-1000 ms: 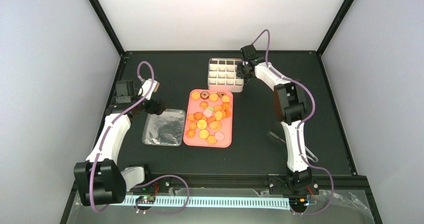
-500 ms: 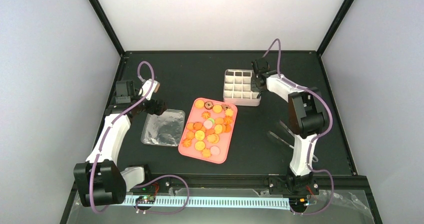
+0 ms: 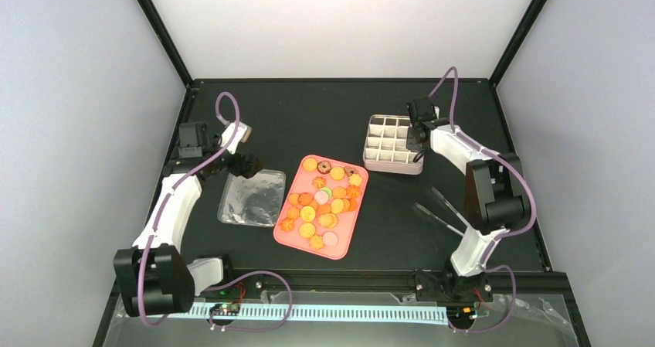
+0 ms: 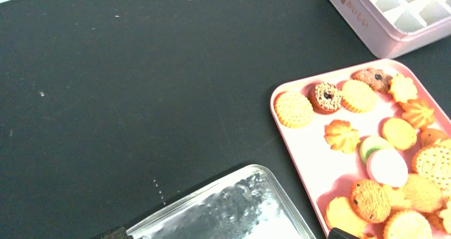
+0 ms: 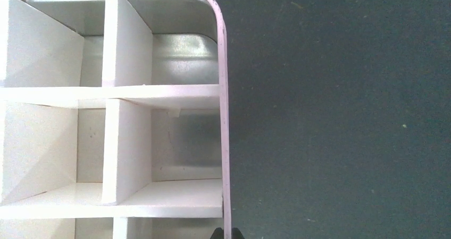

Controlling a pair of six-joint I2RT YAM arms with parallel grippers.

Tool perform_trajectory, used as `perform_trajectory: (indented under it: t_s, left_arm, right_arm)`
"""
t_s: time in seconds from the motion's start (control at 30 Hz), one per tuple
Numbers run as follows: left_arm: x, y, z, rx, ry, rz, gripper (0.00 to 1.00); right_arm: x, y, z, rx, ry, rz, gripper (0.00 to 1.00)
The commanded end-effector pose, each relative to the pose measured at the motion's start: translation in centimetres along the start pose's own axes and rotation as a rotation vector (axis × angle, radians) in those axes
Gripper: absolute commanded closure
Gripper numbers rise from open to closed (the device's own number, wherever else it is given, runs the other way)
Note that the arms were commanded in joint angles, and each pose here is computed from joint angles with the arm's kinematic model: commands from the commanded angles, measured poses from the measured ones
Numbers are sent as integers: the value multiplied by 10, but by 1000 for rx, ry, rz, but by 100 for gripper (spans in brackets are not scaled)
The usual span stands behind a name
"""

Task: Pack the cookies
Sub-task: Place the packing box at the center of the board.

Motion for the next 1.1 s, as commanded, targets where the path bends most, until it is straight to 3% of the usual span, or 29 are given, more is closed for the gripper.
perform_trajectory:
  t_s: [0.0, 0.27, 0.43, 0.8, 1.07]
  left_arm:
    - [16, -12, -7, 95, 17, -97, 1]
    - [73, -14, -5, 177, 154, -27, 1]
    - [98, -10, -2, 167, 230, 10, 1]
    - [91, -10, 4, 172, 211, 30, 1]
    - [83, -14, 9, 175, 204, 32, 1]
  right_arm:
    - [-25, -10, 16, 13, -58, -30, 99]
    - [-66, -19, 5, 24, -84, -4, 99]
    - [-98, -9, -25, -95, -63, -79, 99]
    - [-119, -29, -86, -137, 32, -238, 99]
    - [-122, 11, -97, -240, 25, -210, 99]
Point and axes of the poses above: each gripper's point midway between its finger pads, its own x axis out along the fingers, its own y axis along the line the jaws close on, z = x × y, the point moved 4 cm from there along -x, back along the fingers, and after that the axes turned 13 degrees about -x, right-handed, at the moved point
